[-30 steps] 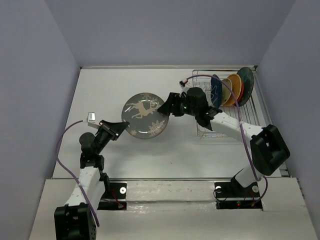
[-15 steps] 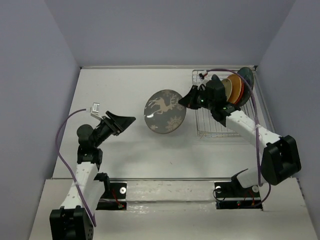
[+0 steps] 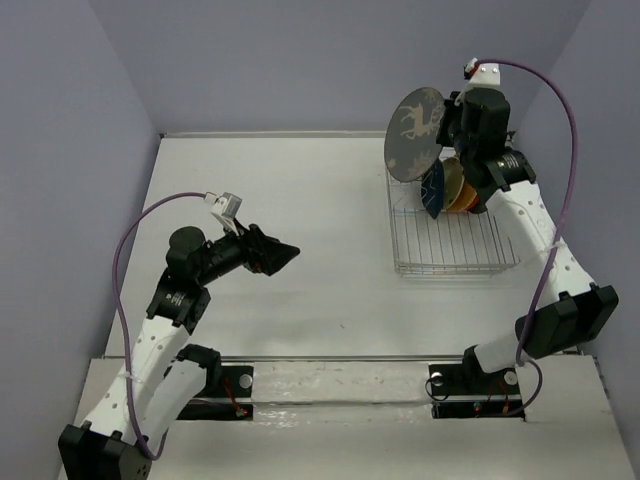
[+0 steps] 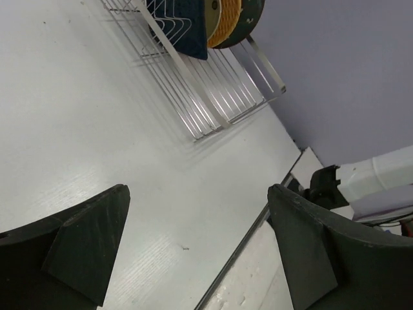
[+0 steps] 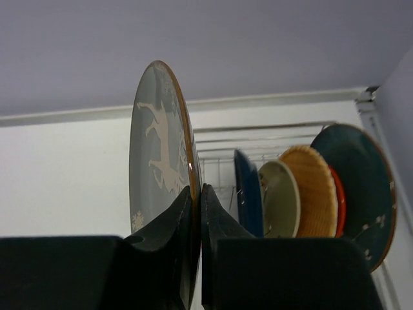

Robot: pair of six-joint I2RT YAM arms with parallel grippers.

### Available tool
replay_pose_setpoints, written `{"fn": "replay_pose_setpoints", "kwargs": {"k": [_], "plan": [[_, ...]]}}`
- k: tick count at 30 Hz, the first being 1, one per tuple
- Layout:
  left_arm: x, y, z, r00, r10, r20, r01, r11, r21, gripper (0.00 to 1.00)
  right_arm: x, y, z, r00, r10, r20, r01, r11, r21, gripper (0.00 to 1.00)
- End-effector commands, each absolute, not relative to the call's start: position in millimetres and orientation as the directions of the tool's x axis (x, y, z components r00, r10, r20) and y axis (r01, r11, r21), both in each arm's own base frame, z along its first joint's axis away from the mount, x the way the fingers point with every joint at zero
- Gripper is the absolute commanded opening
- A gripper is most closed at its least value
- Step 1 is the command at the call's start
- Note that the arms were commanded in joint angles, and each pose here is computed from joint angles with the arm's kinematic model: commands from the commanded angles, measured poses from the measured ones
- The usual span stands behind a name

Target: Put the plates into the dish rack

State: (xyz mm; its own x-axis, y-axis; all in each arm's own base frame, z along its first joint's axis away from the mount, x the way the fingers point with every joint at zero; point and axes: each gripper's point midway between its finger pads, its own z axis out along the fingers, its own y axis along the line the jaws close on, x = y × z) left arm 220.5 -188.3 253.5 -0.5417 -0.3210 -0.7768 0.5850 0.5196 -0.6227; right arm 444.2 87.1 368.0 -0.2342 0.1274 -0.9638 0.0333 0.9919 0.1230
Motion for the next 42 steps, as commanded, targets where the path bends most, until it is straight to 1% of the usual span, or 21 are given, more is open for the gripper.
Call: {"fn": "replay_pose_setpoints", "kwargs": {"k": [1, 3, 4, 8, 14, 23, 27, 34, 37, 42], "plan": [[220.6, -187.2, 262.1, -0.453, -0.235, -0.860, 0.628, 0.601, -0.495, 0.99, 454.6, 48.2, 446.2, -0.047, -0.036, -0.998, 0.196, 0.980, -0.044, 0.07], [217.9, -188.2, 265.8, -0.435, -0.225, -0.872, 0.642, 0.602, -0.475, 0.99, 461.0, 40.3, 451.9, -0.053, -0.109, -0.993, 0.235, 0.965, -0.118, 0.07], [217.6, -188.5, 266.1, -0.431, -0.221, -0.875, 0.642, 0.606, -0.469, 0.99, 460.9, 36.0, 465.9, -0.034, -0.169, -0.985, 0.247, 0.954, -0.172, 0.07], [214.8, -188.1, 259.8, -0.442, -0.195, -0.876, 0.620, 0.638, -0.456, 0.99, 466.2, 29.5, 481.1, -0.043, -0.250, -0.967, 0.277, 0.927, -0.252, 0.07], [217.2, -182.6, 258.4, -0.426, -0.184, -0.886, 0.589, 0.687, -0.426, 0.99, 482.7, 36.8, 451.1, -0.121, -0.317, -0.941, 0.250, 0.908, -0.338, 0.07], [214.5, -183.8, 260.0, -0.420, -0.183, -0.889, 0.597, 0.682, -0.423, 0.99, 502.8, 52.7, 401.7, -0.223, -0.388, -0.894, 0.230, 0.870, -0.436, 0.07], [214.6, -183.1, 260.8, -0.418, -0.186, -0.889, 0.596, 0.683, -0.423, 0.99, 506.4, 57.9, 390.5, -0.241, -0.397, -0.886, 0.218, 0.867, -0.448, 0.07], [214.2, -183.2, 260.5, -0.419, -0.187, -0.889, 0.595, 0.683, -0.424, 0.99, 512.8, 58.7, 346.7, -0.321, -0.392, -0.862, 0.203, 0.861, -0.467, 0.07], [214.3, -182.5, 260.5, -0.417, -0.188, -0.889, 0.594, 0.684, -0.423, 0.99, 511.7, 59.2, 326.7, -0.348, -0.367, -0.863, 0.202, 0.869, -0.452, 0.07], [214.5, -182.1, 260.9, -0.416, -0.191, -0.889, 0.592, 0.686, -0.424, 0.99, 508.2, 64.8, 305.7, -0.353, -0.288, -0.890, 0.203, 0.905, -0.374, 0.07]]}}
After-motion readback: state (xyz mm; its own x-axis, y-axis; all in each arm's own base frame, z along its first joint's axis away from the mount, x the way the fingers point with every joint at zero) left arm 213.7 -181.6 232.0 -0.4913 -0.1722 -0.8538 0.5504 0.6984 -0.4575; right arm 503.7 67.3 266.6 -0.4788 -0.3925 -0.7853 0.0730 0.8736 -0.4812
